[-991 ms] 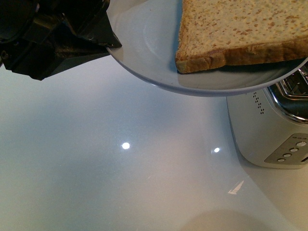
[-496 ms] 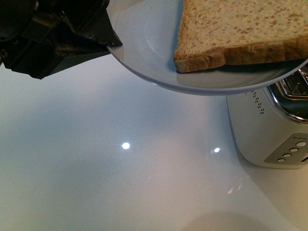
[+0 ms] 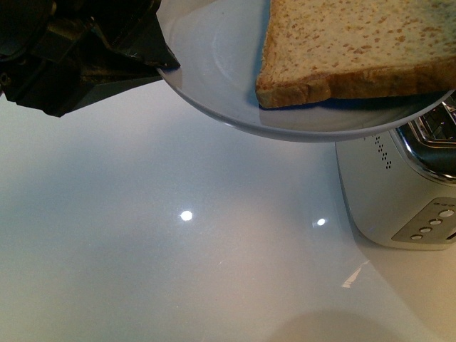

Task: Left arm holds plate, right arm toasts bread

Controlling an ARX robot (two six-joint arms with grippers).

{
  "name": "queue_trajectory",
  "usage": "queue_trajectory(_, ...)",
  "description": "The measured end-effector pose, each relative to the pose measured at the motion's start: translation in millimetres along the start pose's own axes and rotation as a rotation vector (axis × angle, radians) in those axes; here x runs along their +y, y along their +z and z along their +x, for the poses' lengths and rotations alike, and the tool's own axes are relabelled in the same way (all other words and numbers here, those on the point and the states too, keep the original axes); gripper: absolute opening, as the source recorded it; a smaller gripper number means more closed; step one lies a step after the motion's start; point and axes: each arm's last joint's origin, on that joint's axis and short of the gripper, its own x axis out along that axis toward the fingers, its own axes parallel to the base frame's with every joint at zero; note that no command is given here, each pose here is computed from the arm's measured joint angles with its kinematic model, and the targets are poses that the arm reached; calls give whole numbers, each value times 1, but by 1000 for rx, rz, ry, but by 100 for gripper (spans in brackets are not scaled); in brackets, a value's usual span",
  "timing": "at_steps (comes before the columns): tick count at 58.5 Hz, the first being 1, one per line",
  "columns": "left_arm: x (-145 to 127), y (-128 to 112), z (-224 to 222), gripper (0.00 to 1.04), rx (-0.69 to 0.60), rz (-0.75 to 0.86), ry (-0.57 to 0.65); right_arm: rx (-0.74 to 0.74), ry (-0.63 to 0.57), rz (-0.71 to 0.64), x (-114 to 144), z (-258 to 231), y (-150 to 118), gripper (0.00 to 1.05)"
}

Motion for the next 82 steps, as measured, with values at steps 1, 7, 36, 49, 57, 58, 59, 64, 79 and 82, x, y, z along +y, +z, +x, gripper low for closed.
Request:
queue_trajectory(1, 0, 0, 0, 3, -1, 0, 0, 6, 3, 3, 0, 1, -1, 93)
queue_trajectory(7, 0, 0, 0, 3, 0, 0, 0, 22, 10, 13, 1, 7, -3, 88)
queue_trajectory(36, 0, 0, 0, 3, 0, 0, -1, 37, 29, 47, 2, 9, -2, 8)
queue_trajectory(49, 0, 0, 0, 3, 0, 0, 0, -13, 49, 47, 10, -6, 13, 2)
queue_trajectory(57, 0, 0, 0, 3, 1, 0, 0, -88, 26, -13, 21, -22, 31, 2)
queue_trajectory(58, 0, 0, 0, 3, 0, 0, -1, -104, 22, -32, 23, -26, 35, 2)
queue_trajectory(59, 0, 0, 0, 3, 0, 0, -1, -112, 20, -41, 24, -27, 37, 2)
queue_trajectory(64, 0, 0, 0, 3, 0, -1, -1, -205, -29, -136, 32, -42, 57, 2)
queue_trajectory(79, 0, 0, 0, 3, 0, -1, -1, -321, -225, -456, 31, -63, 87, 2)
queue_trajectory(82, 0, 0, 0, 3, 0, -1, -1, -310, -267, -524, 27, -60, 88, 2)
